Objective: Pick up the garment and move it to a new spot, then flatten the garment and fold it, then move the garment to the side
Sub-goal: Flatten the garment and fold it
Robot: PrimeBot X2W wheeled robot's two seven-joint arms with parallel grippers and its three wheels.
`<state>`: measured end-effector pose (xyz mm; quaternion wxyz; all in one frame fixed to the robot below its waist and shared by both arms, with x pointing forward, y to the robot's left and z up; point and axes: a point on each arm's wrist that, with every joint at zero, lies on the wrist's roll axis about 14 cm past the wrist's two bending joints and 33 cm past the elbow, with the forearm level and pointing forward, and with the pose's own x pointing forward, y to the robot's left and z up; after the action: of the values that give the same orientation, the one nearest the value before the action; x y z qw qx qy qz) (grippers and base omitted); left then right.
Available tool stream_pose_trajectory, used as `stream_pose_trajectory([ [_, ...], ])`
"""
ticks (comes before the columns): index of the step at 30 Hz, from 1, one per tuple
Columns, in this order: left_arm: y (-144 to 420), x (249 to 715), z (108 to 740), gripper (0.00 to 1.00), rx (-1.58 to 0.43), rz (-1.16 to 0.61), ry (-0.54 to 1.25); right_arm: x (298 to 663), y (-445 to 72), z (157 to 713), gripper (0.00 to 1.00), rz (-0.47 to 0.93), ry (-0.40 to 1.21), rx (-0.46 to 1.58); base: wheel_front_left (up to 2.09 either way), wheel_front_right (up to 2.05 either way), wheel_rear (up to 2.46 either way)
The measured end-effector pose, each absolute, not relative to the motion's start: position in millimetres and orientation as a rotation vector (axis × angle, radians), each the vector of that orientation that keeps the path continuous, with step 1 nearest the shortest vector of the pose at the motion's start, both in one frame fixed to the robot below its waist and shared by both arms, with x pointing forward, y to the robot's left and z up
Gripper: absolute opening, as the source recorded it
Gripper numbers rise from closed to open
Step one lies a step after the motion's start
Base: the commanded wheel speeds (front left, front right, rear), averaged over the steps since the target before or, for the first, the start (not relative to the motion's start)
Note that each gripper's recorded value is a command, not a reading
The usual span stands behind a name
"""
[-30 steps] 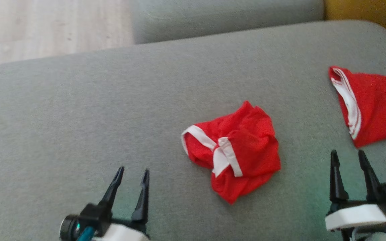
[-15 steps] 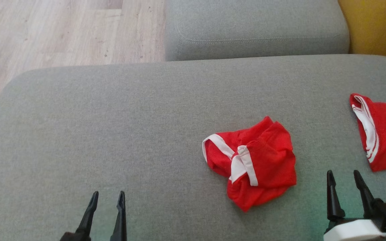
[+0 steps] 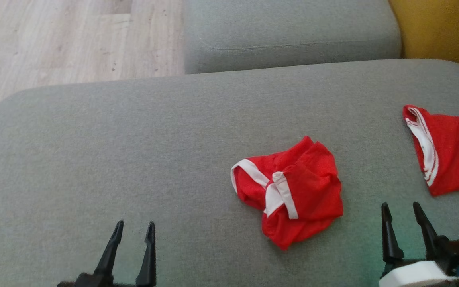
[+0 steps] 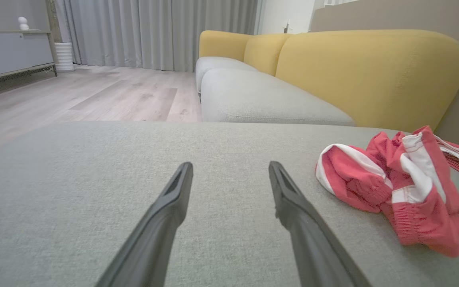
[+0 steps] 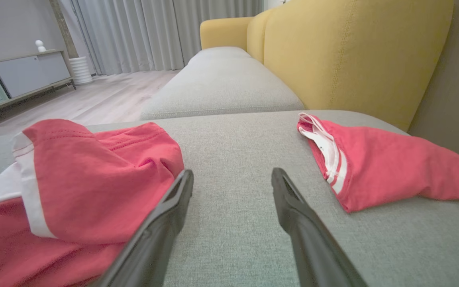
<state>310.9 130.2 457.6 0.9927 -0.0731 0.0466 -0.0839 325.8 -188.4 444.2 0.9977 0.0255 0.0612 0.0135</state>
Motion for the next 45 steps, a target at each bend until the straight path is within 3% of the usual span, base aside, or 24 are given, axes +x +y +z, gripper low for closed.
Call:
stream_pose_trajectory([
  [5,98.9,325.4,475.2,1.0,-0.163,-0.279,0.041,323.6,-192.0,448.9,1.0,0.013,0.106,0.053,0.0,0.0,0.0],
  [11,14.9,327.0,480.9,1.0,-0.192,-0.563,0.077,324.6,-193.5,453.2,1.0,0.005,0.093,0.055,0.0,0.0,0.0],
  [17,-38.3,328.5,459.6,1.0,-0.189,-0.742,0.24,334.2,-192.9,461.6,1.0,0.003,0.067,0.063,0.0,0.0,0.0],
  [26,-65.7,338.5,425.0,1.0,-0.242,-0.817,0.439,332.7,-211.3,451.7,1.0,-0.064,0.101,0.078,0.0,0.0,0.0],
  [27,-68.0,338.0,422.1,0.67,-0.258,-0.822,0.456,332.6,-213.2,450.8,1.0,-0.071,0.104,0.08,0.0,0.0,0.0],
  [28,-71.0,336.4,419.2,0.13,-0.267,-0.831,0.475,332.4,-214.9,450.4,1.0,-0.078,0.106,0.082,0.0,0.0,0.0],
  [29,-74.2,335.5,418.5,0.0,-0.276,-0.841,0.484,332.0,-216.6,450.1,1.0,-0.083,0.107,0.081,0.0,0.0,0.0],
  [35,-83.8,344.6,449.5,0.0,-0.336,-0.888,0.452,329.5,-220.6,452.9,1.0,-0.1,0.095,0.1,0.0,0.0,0.0],
  [45,-52.8,400.1,592.2,0.0,-0.205,-1.006,0.196,326.5,-211.2,461.2,1.0,-0.075,0.065,0.129,0.0,0.0,0.0],
])
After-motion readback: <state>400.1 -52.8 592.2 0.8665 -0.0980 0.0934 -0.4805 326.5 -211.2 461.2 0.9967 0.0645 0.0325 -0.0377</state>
